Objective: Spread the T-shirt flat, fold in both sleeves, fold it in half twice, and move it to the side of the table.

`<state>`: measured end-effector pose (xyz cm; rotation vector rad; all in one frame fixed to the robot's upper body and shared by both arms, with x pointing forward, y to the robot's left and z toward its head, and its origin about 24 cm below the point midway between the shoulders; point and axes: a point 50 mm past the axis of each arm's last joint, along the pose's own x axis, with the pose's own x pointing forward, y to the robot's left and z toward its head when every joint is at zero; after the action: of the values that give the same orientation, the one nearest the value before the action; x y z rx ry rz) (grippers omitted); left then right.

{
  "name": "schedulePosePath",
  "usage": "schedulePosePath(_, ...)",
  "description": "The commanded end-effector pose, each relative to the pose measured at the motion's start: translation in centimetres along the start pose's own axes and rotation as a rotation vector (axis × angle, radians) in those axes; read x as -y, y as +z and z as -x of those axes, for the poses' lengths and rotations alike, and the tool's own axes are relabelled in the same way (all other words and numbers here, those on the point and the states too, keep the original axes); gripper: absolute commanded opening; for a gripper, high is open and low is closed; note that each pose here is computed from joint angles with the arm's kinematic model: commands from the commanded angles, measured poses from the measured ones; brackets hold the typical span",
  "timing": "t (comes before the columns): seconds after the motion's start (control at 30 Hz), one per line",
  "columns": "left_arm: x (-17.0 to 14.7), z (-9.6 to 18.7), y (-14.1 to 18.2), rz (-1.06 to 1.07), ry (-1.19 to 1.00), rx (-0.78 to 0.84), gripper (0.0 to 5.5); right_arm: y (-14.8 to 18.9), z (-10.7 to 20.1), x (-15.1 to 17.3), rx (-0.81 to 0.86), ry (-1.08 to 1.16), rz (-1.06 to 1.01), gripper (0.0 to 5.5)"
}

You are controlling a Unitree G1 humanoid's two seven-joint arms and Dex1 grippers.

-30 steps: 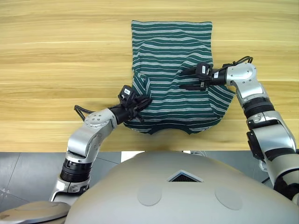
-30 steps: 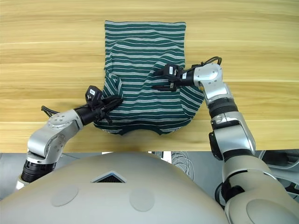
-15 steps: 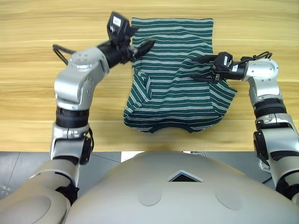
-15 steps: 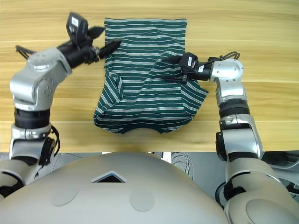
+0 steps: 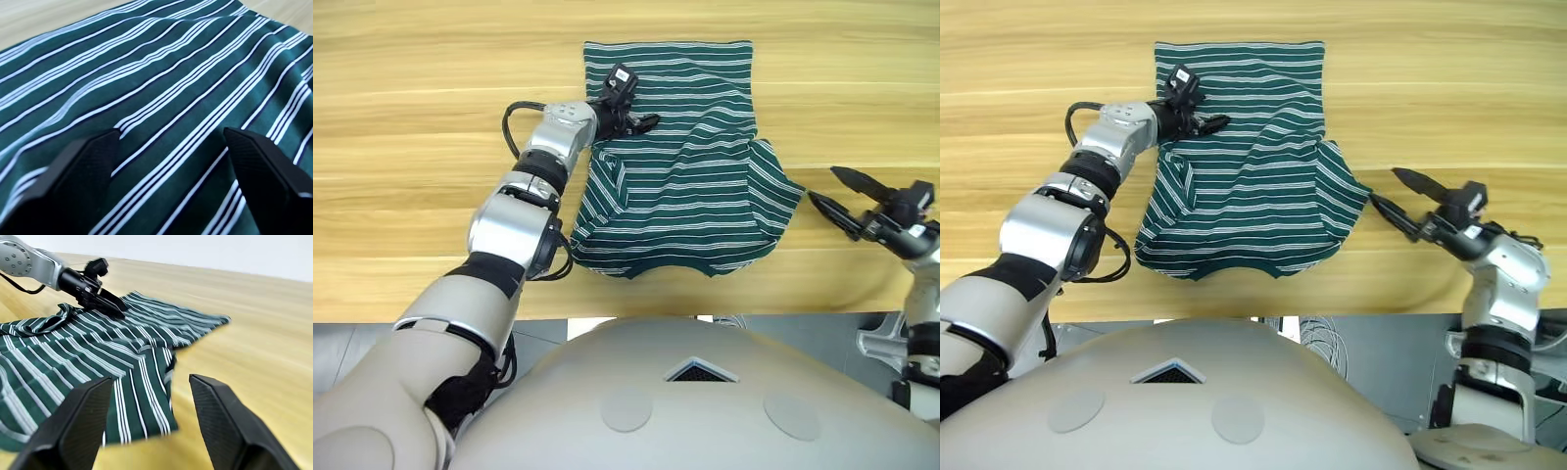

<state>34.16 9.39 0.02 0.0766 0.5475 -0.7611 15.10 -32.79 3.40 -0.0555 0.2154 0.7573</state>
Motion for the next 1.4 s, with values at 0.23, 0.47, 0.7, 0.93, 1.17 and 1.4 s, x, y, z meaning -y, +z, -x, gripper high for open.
schedulePosePath(0.23, -1.9, 0.9, -0.2, 0.026, 0.123, 0.005, 3.80, -3.2, -2.3, 0.5, -0.144, -0.087, -0.272, 2.96)
schedulePosePath(0.47, -1.2, 0.6, -0.3, 0.033, 0.068, 0.019, 3.80, -1.2, -7.0, 0.4, -0.134, -0.093, -0.423, 2.96)
schedulePosePath(0.7, -0.9, 0.5, -0.4, 0.031, 0.046, 0.021, 3.85, -0.1, -7.5, -0.2, -0.227, -0.115, -0.365, 4.01)
schedulePosePath(0.93, -1.2, 0.8, -0.4, 0.038, 0.052, 0.028, 3.85, 0.5, -6.1, 1.4, -0.270, -0.190, -0.226, 5.12)
schedulePosePath(1.17, -1.0, 0.6, -0.4, 0.031, 0.044, 0.025, 3.85, -0.3, -4.5, 0.5, -0.283, -0.191, -0.259, 5.39)
schedulePosePath(1.4, -1.0, 0.6, -0.6, 0.027, 0.049, 0.019, 3.85, -1.0, -4.6, -1.0, -0.341, -0.102, -0.310, 5.39)
